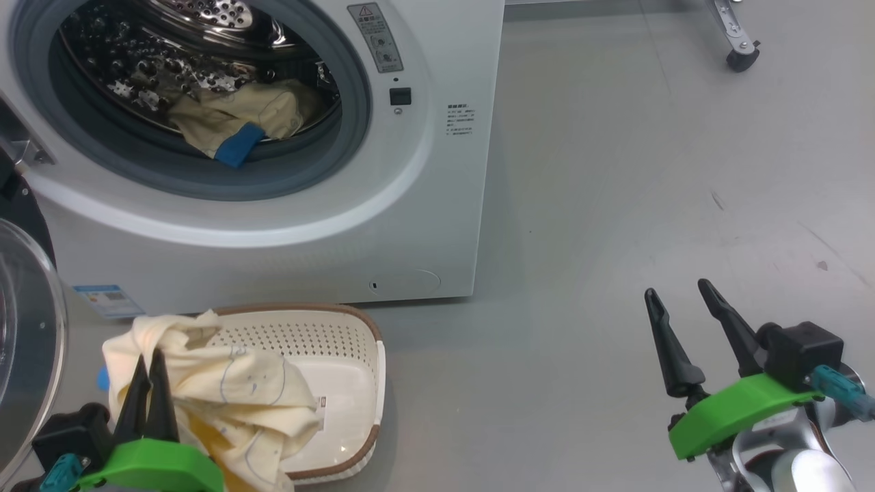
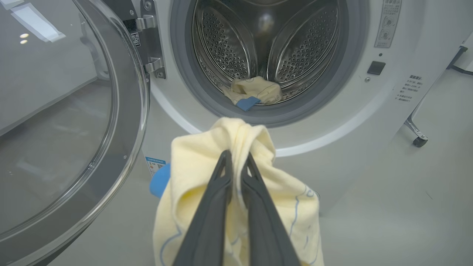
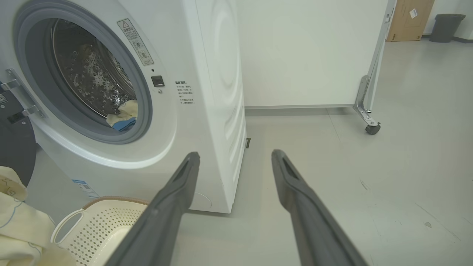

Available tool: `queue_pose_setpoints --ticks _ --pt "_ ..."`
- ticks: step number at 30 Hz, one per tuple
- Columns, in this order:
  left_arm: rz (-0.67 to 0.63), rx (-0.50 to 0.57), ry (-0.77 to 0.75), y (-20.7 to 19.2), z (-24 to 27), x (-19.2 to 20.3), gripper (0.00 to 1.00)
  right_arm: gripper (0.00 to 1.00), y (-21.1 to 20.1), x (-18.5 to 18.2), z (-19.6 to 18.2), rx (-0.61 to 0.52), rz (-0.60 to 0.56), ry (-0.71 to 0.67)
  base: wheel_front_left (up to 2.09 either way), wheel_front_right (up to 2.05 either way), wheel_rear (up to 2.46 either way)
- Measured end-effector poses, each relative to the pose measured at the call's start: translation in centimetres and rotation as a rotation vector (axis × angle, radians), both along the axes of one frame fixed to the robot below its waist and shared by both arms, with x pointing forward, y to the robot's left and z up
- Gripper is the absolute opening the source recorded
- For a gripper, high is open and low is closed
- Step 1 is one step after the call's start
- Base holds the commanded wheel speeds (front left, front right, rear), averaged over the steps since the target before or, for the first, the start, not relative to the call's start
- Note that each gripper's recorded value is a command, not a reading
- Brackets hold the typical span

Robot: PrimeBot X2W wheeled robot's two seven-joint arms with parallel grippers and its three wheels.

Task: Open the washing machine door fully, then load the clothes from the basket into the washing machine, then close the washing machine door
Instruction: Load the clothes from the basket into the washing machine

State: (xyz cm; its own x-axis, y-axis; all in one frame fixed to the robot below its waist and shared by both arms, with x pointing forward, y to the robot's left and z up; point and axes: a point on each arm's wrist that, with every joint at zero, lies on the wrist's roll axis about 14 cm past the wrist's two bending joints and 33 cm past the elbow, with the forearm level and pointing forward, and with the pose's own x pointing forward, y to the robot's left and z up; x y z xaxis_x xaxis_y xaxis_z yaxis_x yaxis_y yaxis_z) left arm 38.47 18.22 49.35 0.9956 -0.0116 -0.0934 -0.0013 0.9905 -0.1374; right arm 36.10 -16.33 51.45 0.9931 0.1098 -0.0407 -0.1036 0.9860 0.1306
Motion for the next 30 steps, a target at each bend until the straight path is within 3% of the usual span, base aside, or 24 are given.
queue_pose_setpoints --ticks 18,30 --pt "-0.012 0.002 0.016 -0.3 -0.6 0.3 0.00 1.00 0.2 0.0 -0.3 0.007 0.006 0.011 0.00 0.00 0.00" --pt "-0.054 -0.010 0.060 -1.4 -1.6 3.4 0.00 1.00 0.0 0.1 -1.7 0.019 -0.005 0.052 0.00 0.00 0.00"
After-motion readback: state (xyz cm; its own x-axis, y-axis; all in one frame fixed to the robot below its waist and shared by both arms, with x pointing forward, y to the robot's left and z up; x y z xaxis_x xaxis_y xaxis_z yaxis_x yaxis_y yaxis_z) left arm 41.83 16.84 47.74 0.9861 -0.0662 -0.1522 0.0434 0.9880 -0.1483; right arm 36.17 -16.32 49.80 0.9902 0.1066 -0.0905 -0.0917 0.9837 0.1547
